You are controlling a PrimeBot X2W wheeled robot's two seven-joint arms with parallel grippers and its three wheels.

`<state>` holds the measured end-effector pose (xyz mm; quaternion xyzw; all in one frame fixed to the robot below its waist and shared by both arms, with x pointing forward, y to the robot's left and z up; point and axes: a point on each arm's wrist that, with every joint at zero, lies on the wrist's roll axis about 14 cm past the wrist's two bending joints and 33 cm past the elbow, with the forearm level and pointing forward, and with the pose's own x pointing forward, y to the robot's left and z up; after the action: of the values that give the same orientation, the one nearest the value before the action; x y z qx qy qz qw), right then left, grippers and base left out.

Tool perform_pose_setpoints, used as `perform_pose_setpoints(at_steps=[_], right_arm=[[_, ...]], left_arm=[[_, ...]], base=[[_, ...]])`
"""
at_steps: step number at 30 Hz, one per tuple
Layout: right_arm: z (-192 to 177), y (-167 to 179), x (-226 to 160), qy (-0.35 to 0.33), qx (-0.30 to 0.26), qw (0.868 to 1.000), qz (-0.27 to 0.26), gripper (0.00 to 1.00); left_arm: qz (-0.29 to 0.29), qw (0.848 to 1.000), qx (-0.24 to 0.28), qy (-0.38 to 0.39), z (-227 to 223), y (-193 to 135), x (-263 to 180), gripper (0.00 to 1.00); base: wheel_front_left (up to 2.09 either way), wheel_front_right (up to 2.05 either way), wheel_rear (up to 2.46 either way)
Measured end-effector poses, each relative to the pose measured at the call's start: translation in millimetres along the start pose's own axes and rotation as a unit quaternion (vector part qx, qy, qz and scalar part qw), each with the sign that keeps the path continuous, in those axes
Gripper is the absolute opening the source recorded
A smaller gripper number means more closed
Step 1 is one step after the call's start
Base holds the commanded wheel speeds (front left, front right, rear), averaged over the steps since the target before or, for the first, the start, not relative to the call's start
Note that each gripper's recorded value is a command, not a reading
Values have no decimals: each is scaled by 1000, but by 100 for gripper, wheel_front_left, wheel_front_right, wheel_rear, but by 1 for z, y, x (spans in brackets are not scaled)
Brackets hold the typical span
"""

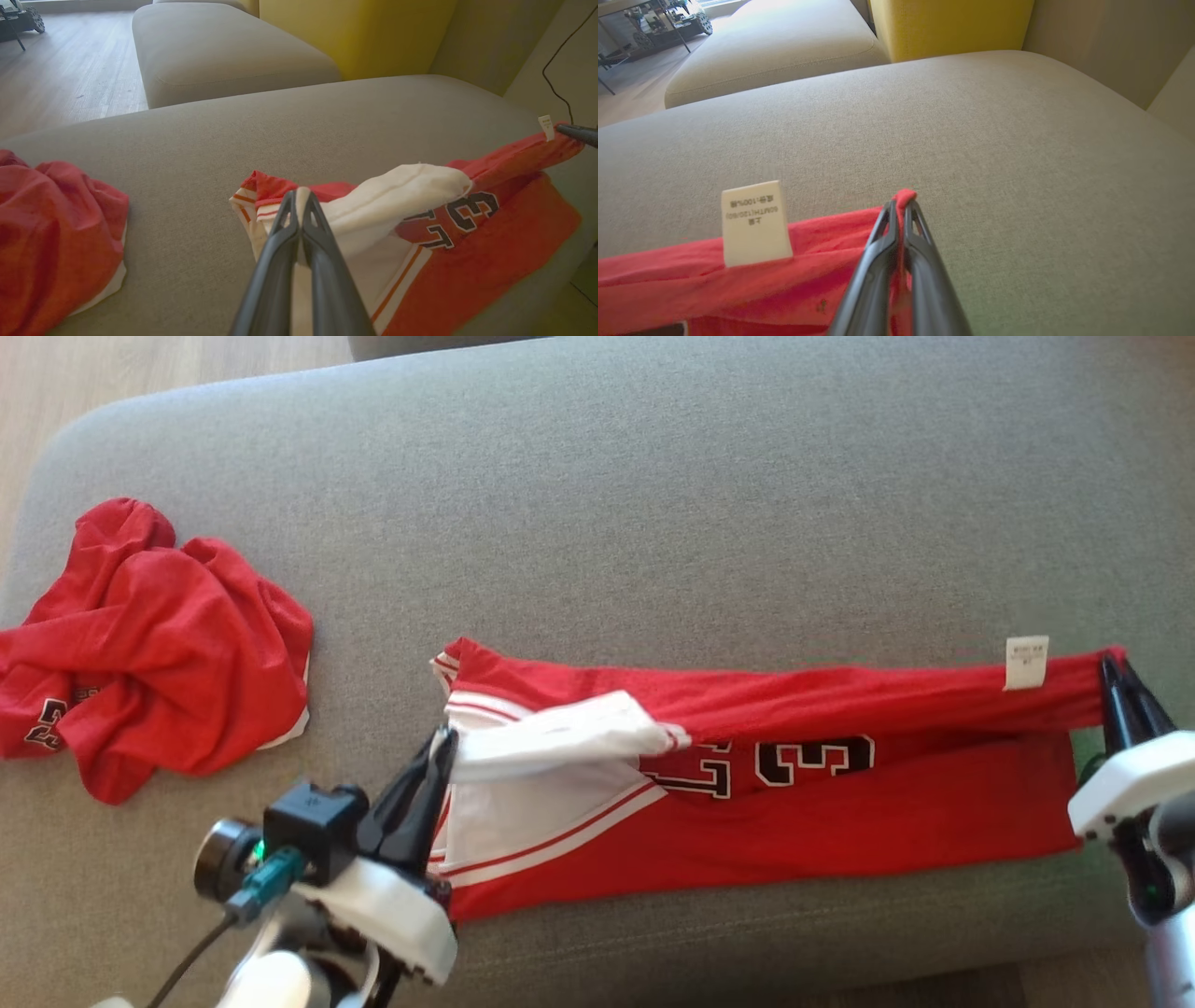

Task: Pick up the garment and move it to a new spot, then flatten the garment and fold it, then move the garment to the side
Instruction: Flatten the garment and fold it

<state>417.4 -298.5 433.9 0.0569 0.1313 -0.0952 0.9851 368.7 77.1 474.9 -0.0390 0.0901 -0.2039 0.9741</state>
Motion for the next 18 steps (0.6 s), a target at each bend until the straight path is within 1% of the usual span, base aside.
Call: perform_pose_setpoints(at_steps=[3, 10, 11, 12, 13, 14, 15, 16, 18], right_arm=[[-7, -1, -8, 13, -4, 1000, 3, 0], [-8, 0, -18, 25, -14, 1000, 7, 0], [-9, 0, -20, 29, -16, 999, 8, 54], [-11, 0, -22, 34, -19, 999, 7, 100], [-14, -1, -24, 41, -18, 999, 5, 100], [-17, -3, -26, 48, -17, 999, 1, 100], [-20, -6, -29, 54, -14, 998, -4, 100], [-21, -9, -32, 57, -11, 998, -9, 100], [-19, -18, -37, 55, -9, 998, -23, 100]], left_arm=[[-10, 1000, -13, 19, -9, -6, -9, 0], [-33, 999, -21, 34, -15, -17, -18, 0], [-35, 998, -20, 37, -16, -18, -18, 0], [-39, 998, -20, 41, -18, -19, -20, 0], [-41, 998, -19, 46, -20, -20, -21, 9], [-47, 997, -20, 54, -24, -22, -24, 38], [-51, 997, -22, 59, -26, -23, -26, 81], [-51, 997, -23, 62, -27, -24, -27, 100], [-50, 996, -23, 70, -31, -23, -29, 100]], base=[[0, 0, 0], [0, 0, 0], [0, 0, 0], [0, 0, 0], [0, 0, 0], [0, 0, 0], [0, 0, 0], [0, 0, 0], [0, 0, 0]])
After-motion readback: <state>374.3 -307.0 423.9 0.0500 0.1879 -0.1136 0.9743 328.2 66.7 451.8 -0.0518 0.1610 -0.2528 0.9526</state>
